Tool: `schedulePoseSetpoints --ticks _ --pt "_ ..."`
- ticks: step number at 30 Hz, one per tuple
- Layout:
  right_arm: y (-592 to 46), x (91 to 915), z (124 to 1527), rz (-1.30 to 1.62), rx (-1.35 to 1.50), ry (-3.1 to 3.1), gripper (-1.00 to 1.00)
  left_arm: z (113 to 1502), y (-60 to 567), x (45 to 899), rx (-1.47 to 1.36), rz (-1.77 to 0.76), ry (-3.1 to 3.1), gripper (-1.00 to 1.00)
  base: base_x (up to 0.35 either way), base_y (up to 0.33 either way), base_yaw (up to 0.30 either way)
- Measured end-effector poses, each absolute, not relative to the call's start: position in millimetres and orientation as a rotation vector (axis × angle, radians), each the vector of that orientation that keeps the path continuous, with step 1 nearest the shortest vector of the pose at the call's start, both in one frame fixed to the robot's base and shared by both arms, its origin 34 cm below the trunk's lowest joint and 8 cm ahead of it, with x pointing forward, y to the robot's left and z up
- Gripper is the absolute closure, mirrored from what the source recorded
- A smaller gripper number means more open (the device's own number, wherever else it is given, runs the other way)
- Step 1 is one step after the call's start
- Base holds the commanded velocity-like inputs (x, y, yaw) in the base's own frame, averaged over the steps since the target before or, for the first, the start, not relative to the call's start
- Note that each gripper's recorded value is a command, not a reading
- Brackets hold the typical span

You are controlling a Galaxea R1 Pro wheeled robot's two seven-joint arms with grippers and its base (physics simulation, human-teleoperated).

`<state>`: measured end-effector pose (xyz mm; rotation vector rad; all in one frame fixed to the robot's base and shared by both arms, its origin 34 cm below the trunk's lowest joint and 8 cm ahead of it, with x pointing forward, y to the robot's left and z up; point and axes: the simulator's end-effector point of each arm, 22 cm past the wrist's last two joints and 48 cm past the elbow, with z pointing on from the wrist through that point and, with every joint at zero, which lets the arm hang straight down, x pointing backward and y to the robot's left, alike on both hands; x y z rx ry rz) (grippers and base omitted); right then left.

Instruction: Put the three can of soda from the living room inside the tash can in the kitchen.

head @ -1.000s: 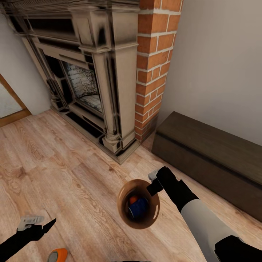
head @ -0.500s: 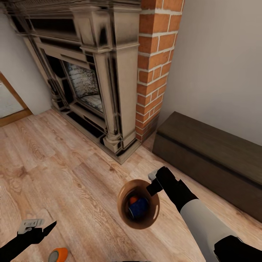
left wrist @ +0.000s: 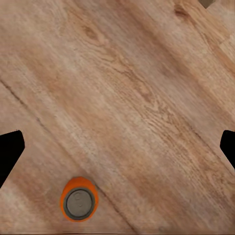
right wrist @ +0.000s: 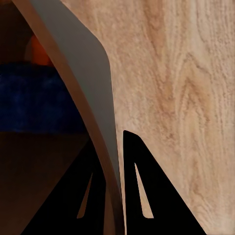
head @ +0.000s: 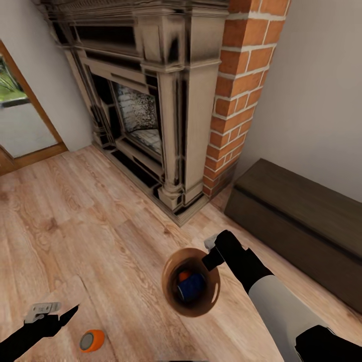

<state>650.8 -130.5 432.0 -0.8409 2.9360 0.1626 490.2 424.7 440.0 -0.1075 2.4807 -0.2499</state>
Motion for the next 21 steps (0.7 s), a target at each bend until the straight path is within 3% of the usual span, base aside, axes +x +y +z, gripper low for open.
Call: schedulePoseSetpoints --ticks 21 --pt "-130.8 651.4 432.3 0.161 -0.839 2.935 1.00 438.7 425.1 488.8 -0.101 -0.244 2.488 -1.00 0.000 0.000 0.252"
